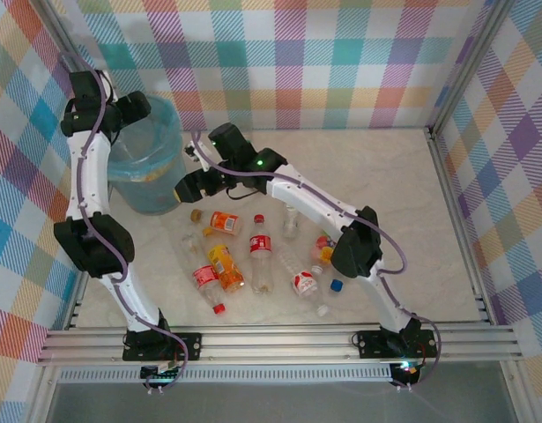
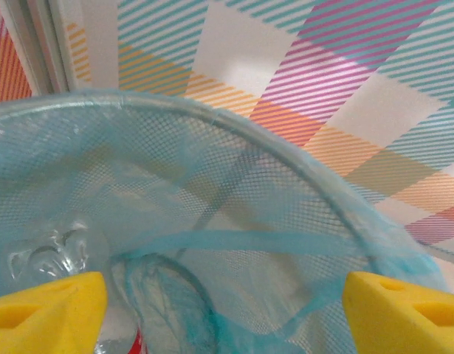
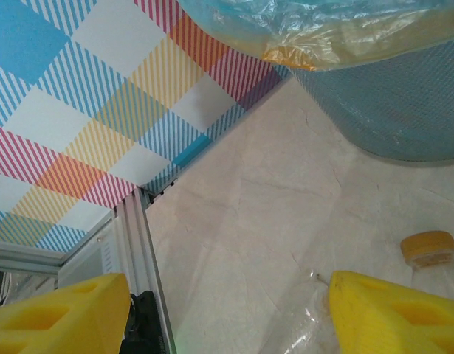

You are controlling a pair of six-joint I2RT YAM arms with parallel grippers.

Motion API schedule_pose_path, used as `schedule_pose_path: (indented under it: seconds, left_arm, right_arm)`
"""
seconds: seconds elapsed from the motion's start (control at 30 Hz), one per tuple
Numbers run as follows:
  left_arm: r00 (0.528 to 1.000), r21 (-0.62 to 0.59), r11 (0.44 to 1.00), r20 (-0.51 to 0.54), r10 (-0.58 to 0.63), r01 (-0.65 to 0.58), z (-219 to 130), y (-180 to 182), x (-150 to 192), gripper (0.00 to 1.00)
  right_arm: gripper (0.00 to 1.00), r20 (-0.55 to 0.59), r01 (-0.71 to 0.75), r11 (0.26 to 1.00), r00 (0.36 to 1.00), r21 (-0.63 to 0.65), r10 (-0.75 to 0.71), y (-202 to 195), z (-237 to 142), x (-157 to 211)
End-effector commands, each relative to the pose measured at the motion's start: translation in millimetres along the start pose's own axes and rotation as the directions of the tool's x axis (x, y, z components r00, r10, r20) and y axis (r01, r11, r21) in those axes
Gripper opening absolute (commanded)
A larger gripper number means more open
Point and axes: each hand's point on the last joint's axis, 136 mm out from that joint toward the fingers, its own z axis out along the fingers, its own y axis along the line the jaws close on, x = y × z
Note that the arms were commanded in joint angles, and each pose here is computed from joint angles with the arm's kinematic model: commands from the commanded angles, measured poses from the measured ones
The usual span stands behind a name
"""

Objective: Put the plastic bottles in the bin

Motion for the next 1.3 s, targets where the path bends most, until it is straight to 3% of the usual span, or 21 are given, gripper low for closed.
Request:
schedule_pose_path:
  seconds: [0.0,0.3,0.6,0.7,0.93,1.1,1.27]
  left_arm:
    - [0.991,0.019,0.999,0.129,0.046,-0.049,-69.8,-20.0,-37.0,0.83]
    - [0.967,0.069,0.983,0.205,0.154,-0.171,-146.3,-68.2,-33.4,0.82]
    - [0.934,0.229,0.914,0.207,0.290,-0.334,-203.0,-152.8,26.6,0.81]
    - [0.924,0.301,0.875,0.185,0.335,-0.378,-213.8,-183.5,55.9,0.81]
    - [0.876,0.446,0.762,0.119,0.468,-0.468,-224.9,-245.3,133.6,0.80]
    - [0.804,0.583,0.627,0.081,0.588,-0.517,-230.9,-289.2,203.7,0.81]
    - [0.745,0.702,0.517,0.029,0.667,-0.491,-235.2,-317.5,269.3,0.82]
  right_arm:
    - [0.72,0.081,0.051,0.998,0.995,0.035,-0.054,28.7,-52.8,-27.4]
    - [0.74,0.102,-0.052,0.976,0.994,0.212,0.031,11.8,-112.6,-2.3]
    - [0.74,0.159,-0.279,0.850,0.960,0.447,0.231,-41.4,-196.4,81.0]
    - [0.75,0.180,-0.335,0.796,0.942,0.504,0.282,-52.8,-223.1,109.9]
    - [0.76,0.233,-0.504,0.552,0.841,0.664,0.488,-81.4,-277.2,207.5]
    - [0.76,0.255,-0.558,0.376,0.750,0.740,0.610,-91.3,-297.5,284.0]
    - [0.76,0.285,-0.596,0.302,0.692,0.744,0.664,-98.1,-297.8,332.7]
